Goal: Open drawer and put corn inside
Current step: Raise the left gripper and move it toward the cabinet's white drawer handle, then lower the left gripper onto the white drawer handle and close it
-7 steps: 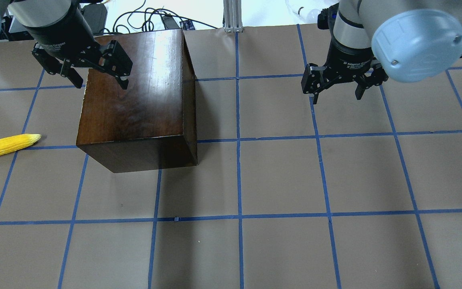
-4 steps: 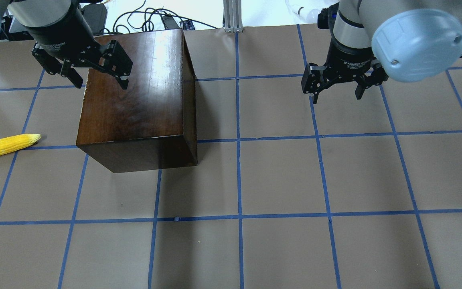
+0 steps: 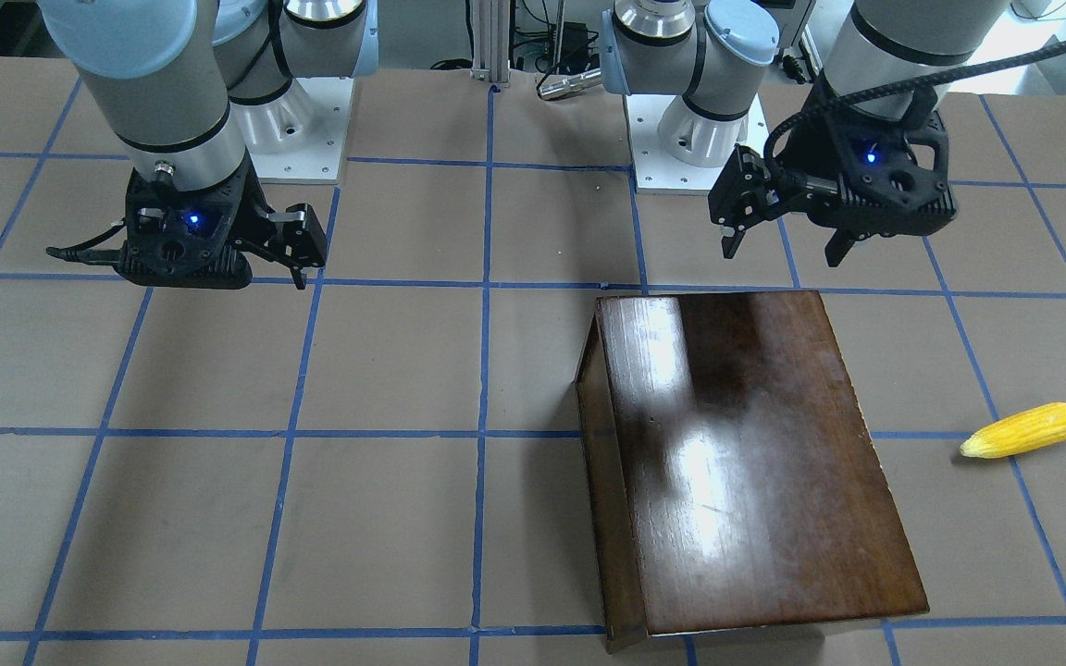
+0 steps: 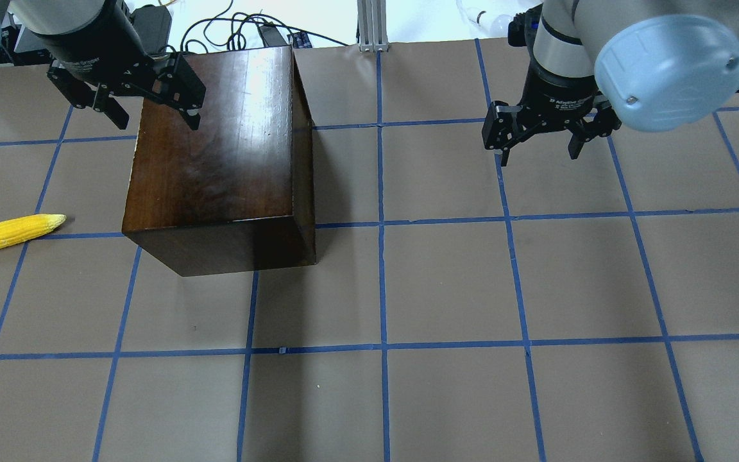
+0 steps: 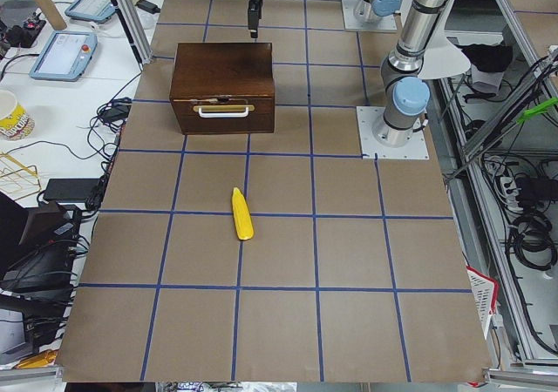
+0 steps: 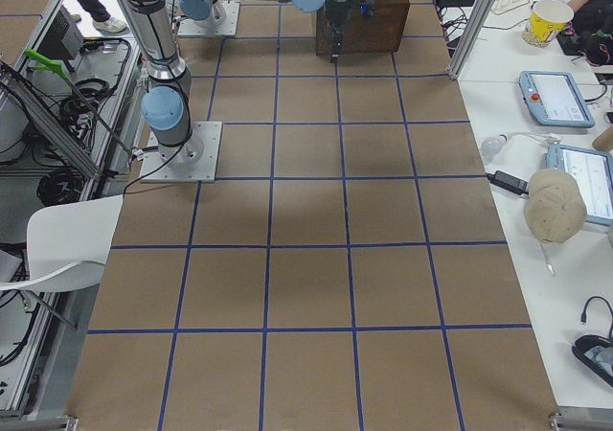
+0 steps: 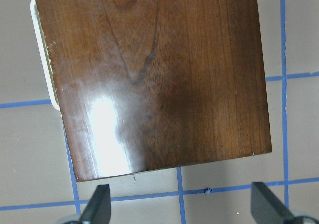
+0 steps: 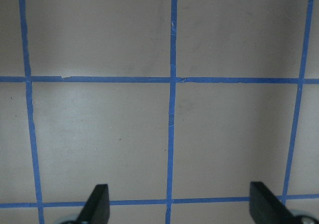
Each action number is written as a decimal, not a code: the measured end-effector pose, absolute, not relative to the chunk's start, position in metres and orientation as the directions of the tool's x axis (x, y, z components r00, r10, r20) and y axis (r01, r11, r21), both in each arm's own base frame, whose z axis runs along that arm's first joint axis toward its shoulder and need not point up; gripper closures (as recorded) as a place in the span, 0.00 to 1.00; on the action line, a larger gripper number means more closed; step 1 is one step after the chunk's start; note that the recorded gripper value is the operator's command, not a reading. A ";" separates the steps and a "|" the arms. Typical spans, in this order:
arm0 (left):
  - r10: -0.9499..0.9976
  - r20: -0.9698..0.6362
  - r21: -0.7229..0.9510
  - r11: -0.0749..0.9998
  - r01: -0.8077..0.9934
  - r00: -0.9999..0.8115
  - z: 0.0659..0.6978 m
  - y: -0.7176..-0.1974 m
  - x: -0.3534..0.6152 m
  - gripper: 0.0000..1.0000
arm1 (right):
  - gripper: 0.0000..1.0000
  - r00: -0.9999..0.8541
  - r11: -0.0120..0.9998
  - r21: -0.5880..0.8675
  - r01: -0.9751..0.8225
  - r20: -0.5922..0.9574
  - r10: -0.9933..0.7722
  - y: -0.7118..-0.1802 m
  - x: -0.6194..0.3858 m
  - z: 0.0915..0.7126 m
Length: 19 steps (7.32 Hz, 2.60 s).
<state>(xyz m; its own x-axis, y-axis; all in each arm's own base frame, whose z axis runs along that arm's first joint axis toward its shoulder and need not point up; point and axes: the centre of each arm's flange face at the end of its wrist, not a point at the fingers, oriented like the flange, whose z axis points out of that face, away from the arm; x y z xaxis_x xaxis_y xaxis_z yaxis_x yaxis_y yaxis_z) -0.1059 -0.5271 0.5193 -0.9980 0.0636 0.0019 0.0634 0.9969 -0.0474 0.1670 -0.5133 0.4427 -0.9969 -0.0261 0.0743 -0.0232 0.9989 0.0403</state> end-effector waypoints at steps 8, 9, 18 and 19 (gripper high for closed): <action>0.098 0.224 -0.033 0.995 0.093 -0.970 0.433 -0.579 0.137 0.00 | 0.00 -0.997 0.999 0.041 -0.023 0.074 -0.026 -0.513 0.167 0.442; 0.090 0.266 -0.035 0.996 0.084 -0.960 0.414 -0.588 0.145 0.00 | 0.00 -0.997 0.999 0.042 -0.023 0.074 -0.026 -0.513 0.167 0.442; -0.121 0.368 0.053 0.993 -0.109 -0.922 0.321 -0.627 0.155 0.00 | 0.00 -0.997 0.999 0.041 -0.023 0.074 -0.026 -0.513 0.167 0.443; -0.123 0.368 0.053 0.992 -0.112 -0.922 0.319 -0.628 0.155 0.00 | 0.00 -0.997 0.999 0.041 -0.023 0.074 -0.026 -0.513 0.167 0.443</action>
<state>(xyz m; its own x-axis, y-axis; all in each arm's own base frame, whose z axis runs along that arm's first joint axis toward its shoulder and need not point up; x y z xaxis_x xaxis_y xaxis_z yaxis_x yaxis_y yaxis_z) 0.1549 -0.6280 0.3189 -0.9215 -0.1233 0.3682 -0.1117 0.9923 0.0526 0.1670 -0.5132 0.4428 -0.9969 -0.0262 0.0742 -0.0232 0.9989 0.0407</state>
